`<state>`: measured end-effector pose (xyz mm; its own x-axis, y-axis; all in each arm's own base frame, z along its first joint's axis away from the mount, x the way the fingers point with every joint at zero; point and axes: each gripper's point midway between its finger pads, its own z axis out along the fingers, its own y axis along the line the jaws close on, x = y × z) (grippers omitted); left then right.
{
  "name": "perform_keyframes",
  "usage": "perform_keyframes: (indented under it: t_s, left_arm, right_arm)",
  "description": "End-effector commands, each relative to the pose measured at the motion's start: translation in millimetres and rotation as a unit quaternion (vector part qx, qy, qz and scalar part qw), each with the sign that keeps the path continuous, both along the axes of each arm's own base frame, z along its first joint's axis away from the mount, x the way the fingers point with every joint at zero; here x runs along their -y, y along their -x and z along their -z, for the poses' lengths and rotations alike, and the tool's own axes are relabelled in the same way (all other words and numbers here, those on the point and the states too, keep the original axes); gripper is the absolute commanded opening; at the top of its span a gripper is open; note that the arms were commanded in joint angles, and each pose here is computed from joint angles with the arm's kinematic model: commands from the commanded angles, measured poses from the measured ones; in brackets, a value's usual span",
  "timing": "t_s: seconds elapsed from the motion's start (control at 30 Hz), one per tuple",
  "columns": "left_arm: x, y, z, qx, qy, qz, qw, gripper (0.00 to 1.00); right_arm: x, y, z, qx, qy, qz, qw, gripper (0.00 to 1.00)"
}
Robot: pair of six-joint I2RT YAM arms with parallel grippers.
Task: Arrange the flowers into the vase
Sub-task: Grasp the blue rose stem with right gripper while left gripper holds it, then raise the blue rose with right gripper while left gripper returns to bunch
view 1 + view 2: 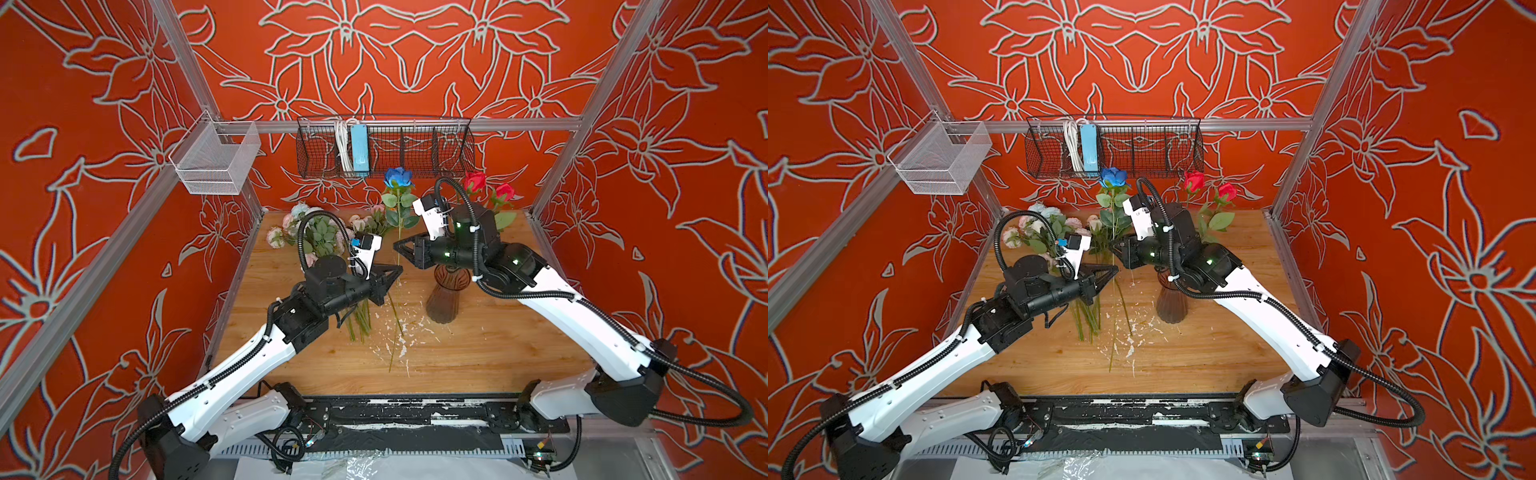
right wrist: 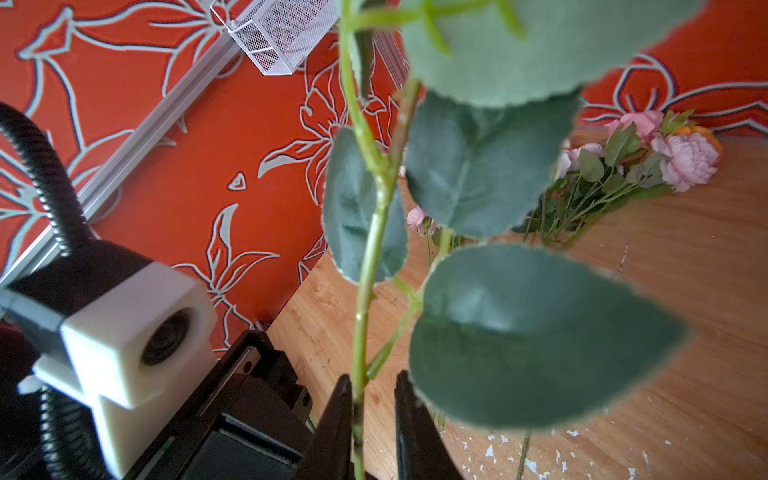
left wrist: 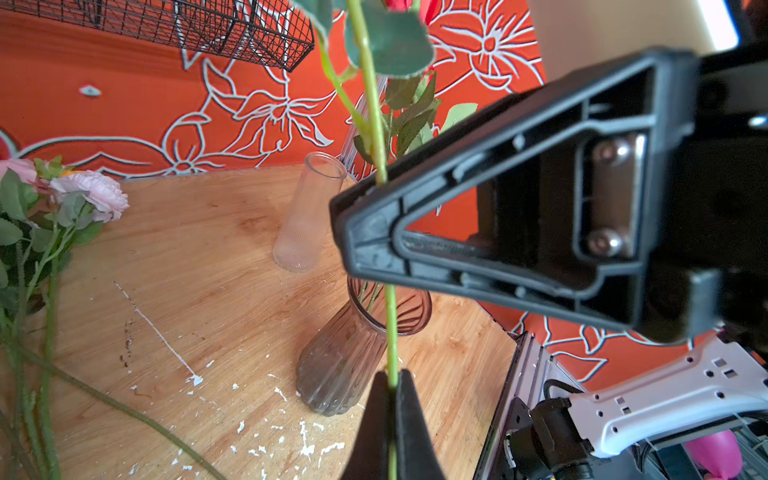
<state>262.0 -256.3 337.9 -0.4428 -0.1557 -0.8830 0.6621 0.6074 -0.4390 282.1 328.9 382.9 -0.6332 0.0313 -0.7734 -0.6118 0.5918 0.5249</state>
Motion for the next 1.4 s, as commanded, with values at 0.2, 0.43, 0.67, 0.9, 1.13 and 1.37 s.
perform_keyframes:
  t_s: [0.2,0.43,0.67,0.9,1.13,1.37]
  left_arm:
    - [-15,-1,-26,0.02,0.043,-0.019,0.999,0.03]
    - [-40,-13,-27,0.017,0.066,-0.08,0.994,0.82]
    - [-99,-29,-21,0.021,0.094,-0.228,0.969,0.88]
    - [-107,-35,-16,0.01,0.096,-0.245,0.965,0.88]
    - [-108,-39,-13,0.002,0.095,-0.246,0.965,0.88]
    - [-108,-47,-2,-0.011,0.085,-0.253,0.964,0.88]
  right_arm:
    - [-4,15,-20,0.044,-0.016,-0.024,0.999,0.07]
    - [19,11,-36,0.127,0.034,0.041,0.99,0.06]
    - [76,3,-104,0.231,0.075,0.151,0.958,0.06]
    - [133,11,-192,0.32,0.05,0.256,0.911,0.06]
    - [164,18,-207,0.338,0.077,0.299,0.889,0.06]
    - [164,12,-158,0.316,0.106,0.304,0.892,0.06]
